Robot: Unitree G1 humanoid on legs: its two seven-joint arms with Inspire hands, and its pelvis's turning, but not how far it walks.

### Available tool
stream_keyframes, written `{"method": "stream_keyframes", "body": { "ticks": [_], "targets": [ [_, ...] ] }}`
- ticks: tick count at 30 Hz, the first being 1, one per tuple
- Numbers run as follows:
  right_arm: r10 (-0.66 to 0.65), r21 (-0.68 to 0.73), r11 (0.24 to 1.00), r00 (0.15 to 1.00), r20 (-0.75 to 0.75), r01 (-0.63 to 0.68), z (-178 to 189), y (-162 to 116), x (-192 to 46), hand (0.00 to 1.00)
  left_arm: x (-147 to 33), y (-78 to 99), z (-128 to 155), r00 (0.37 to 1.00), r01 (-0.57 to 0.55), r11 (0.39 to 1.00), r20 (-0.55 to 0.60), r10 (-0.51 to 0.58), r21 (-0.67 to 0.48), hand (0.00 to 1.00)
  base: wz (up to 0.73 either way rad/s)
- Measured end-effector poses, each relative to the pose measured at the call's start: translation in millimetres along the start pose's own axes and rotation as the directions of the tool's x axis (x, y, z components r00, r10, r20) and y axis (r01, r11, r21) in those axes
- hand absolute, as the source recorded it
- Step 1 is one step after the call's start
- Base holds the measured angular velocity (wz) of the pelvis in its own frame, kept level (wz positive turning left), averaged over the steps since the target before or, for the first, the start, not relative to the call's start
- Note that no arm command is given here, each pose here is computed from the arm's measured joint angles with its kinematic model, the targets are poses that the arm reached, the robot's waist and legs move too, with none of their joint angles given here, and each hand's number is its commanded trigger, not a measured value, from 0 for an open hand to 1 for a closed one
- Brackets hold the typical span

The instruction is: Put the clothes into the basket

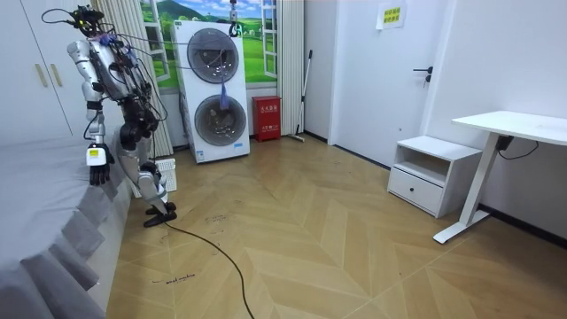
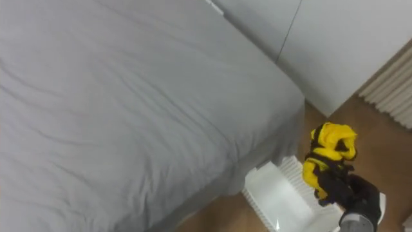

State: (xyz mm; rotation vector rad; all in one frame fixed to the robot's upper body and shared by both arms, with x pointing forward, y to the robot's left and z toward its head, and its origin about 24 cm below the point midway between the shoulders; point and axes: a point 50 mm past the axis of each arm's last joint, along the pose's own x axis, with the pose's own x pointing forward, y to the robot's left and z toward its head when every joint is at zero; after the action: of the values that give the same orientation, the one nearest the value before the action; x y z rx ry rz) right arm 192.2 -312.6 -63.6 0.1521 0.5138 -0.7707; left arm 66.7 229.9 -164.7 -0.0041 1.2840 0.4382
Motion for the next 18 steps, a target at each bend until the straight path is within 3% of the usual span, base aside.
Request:
{"method": "stream_keyframes", "body": {
  "ticks": [14, 15, 17, 18],
  "targets": [
    [-0.104, -0.030, 0.994, 0.994, 0.023, 0.104, 7.0, 6.1, 8.9, 1.00, -1.8, -16.0, 11.2, 0.992, 0.053, 0.995, 0.106, -0.062, 0.088, 0.00, 0.04],
    [-0.104, -0.036, 0.994, 0.994, 0.024, 0.105, 6.8, 6.1, 8.9, 0.96, -2.1, -17.6, 11.9, 0.992, 0.057, 0.994, 0.111, -0.067, 0.099, 0.00, 0.09],
    [-0.102, -0.049, 0.994, 0.995, 0.019, 0.103, 4.3, 6.8, 8.5, 0.12, -2.7, -20.5, 14.0, 0.990, 0.064, 0.991, 0.120, -0.078, 0.114, 0.00, 0.12],
    [-0.102, -0.050, 0.993, 0.995, 0.018, 0.103, 4.1, 7.1, 8.7, 0.01, -2.8, -21.1, 14.7, 0.989, 0.066, 0.991, 0.123, -0.080, 0.116, 0.00, 0.16]
  ]
}}
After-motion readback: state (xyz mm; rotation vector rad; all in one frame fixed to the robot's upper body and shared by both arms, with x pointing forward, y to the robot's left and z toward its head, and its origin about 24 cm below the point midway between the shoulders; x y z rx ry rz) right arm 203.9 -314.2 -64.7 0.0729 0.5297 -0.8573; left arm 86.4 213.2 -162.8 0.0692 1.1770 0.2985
